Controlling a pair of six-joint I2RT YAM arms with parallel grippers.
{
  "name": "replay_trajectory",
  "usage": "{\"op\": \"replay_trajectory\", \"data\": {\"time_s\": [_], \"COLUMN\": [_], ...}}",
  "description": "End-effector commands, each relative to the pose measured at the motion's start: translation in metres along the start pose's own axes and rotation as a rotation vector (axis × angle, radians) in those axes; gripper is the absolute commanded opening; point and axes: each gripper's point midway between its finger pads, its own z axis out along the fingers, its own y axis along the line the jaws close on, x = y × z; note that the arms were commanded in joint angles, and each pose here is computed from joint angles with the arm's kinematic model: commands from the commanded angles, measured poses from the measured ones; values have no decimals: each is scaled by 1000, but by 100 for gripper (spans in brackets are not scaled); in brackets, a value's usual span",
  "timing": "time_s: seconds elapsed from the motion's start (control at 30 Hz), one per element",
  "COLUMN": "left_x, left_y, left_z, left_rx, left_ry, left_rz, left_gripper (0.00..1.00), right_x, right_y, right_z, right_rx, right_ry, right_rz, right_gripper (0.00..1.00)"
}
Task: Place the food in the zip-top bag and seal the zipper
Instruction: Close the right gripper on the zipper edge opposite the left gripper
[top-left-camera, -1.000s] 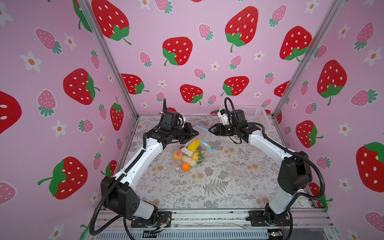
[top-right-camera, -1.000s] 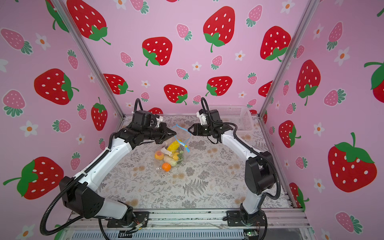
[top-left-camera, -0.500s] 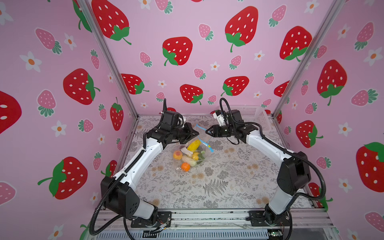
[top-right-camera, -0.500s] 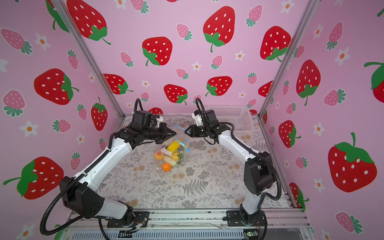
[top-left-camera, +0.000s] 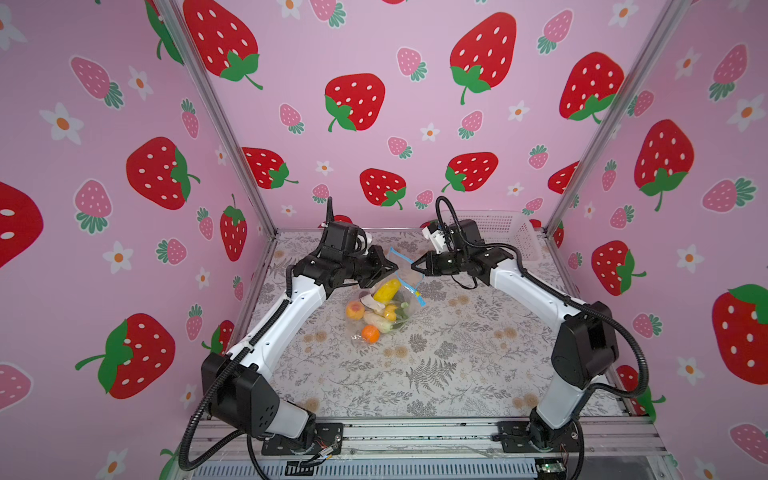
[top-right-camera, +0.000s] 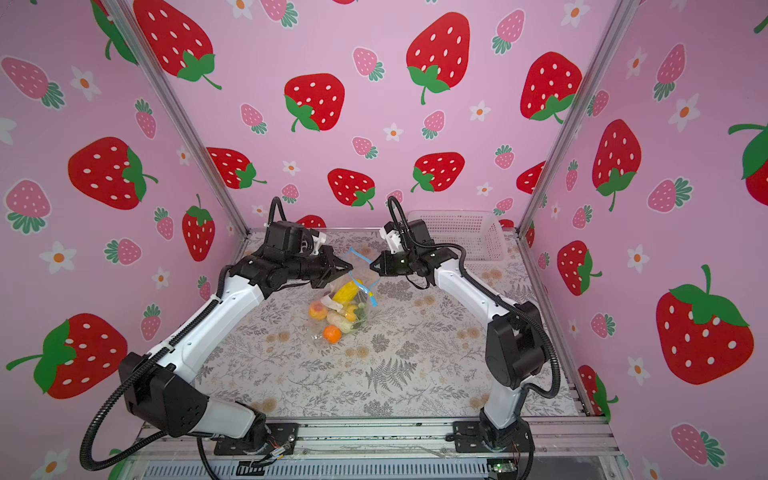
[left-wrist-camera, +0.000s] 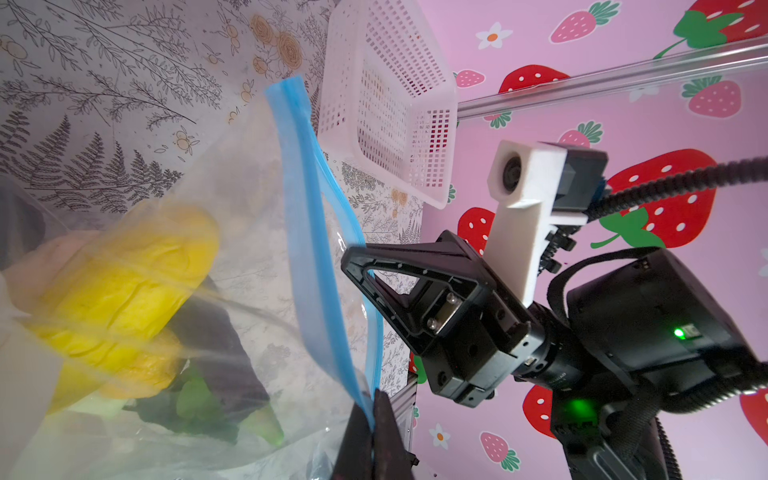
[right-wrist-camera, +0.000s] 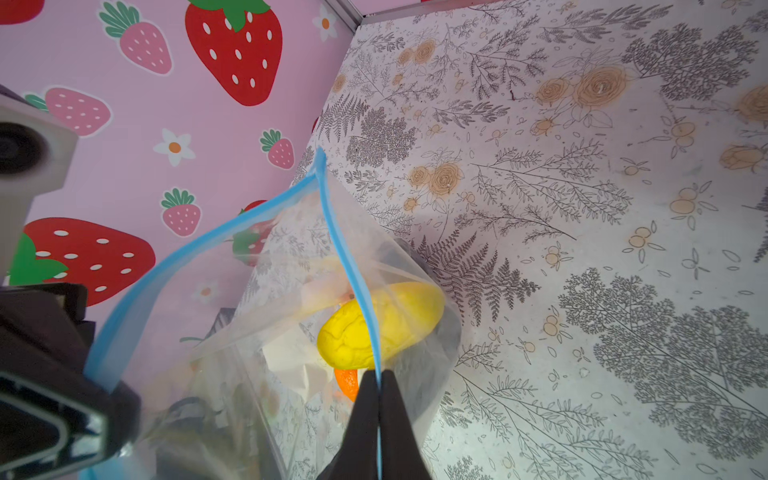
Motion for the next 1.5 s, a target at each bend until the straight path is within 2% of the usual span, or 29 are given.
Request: {"op": "replay_trajectory", "data": {"time_s": [0.0,0.27,0.87,1.13,1.47], "left_x": [-2,-3,-9,-5,9], "left_y": [-15,-24,-58,-83,-99], "left_z": [-10,-22,-55,-44,-20], "left_rx": [19,27,34,68,91], "left_ry": [-17,-34,-88,-55,18], "left_rz": [33,49,124,166,209], "left_gripper": [0,0,0,0,0], "right_x": [-15,-36,-68,-71,-66], "right_y": [29,63,121,131,117], "right_z": [-11,-28,-81,-94,-111], "right_rx": [-81,-132,-156,-132,-97], "right_ry": [-38,-105,-263,-346,-460], "right_rz": [-21,-55,-116,-79,6], "right_gripper": [0,0,0,0,0]}}
